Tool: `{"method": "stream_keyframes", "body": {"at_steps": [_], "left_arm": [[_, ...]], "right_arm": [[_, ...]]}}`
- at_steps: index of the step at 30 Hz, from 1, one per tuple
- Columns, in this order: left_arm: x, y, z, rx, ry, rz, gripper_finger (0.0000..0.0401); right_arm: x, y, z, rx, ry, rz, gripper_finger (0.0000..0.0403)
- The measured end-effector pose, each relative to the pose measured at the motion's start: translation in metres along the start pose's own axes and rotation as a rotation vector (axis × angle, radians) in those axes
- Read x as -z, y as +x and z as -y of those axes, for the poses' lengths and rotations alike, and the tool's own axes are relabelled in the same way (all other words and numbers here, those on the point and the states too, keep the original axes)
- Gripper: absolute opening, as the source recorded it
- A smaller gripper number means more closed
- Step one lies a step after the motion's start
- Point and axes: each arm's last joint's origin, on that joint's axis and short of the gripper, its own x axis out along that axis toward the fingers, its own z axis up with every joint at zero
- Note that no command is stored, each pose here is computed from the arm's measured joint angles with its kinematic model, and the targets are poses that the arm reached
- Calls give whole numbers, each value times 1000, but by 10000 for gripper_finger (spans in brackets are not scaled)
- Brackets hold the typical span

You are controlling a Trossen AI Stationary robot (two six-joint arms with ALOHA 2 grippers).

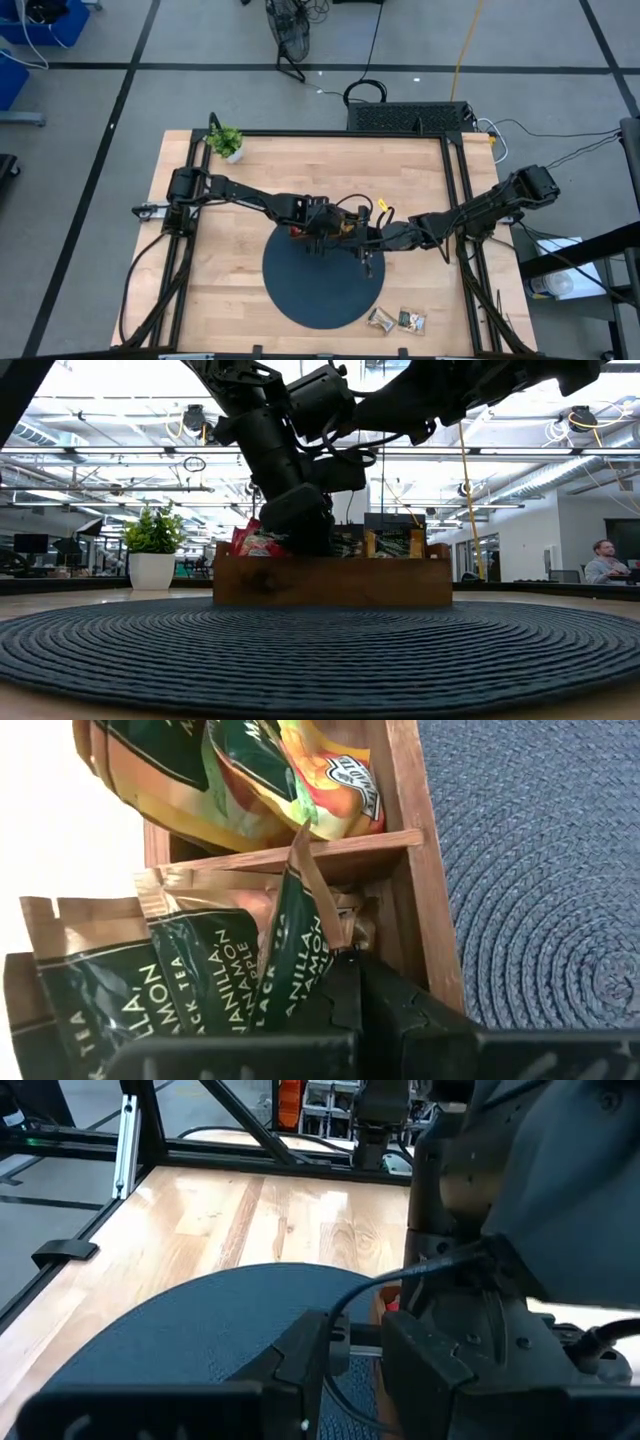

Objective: Pick & Place Tea
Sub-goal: Put the top right brown tea bag into the middle section of the wooden organizer

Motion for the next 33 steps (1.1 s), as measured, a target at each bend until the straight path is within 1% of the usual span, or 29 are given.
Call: {"method": "stream_keyframes", "body": {"at_steps": [3, 8, 11, 16, 22, 30, 33], "left_arm": [[0, 0, 1, -19, 4, -2, 1], [-1, -3, 12, -164, 47, -32, 1], [-2, -11, 20, -226, 84, -66, 1], [-8, -20, 33, -330, 149, -85, 1], [-10, -23, 39, -429, 197, -89, 1], [-10, -25, 38, -521, 225, -100, 2], [-10, -25, 38, -520, 225, -99, 11]], "right_arm": [[0, 0, 0, 0, 6, -1, 89], [0, 0, 0, -1, 6, -4, 89], [0, 0, 0, -1, 6, -4, 89], [1, 0, 0, -5, 4, -10, 89], [2, 0, -1, -9, 2, -13, 89], [2, 0, -1, -7, 3, -12, 89], [2, 0, -1, -5, 3, -11, 89]]}}
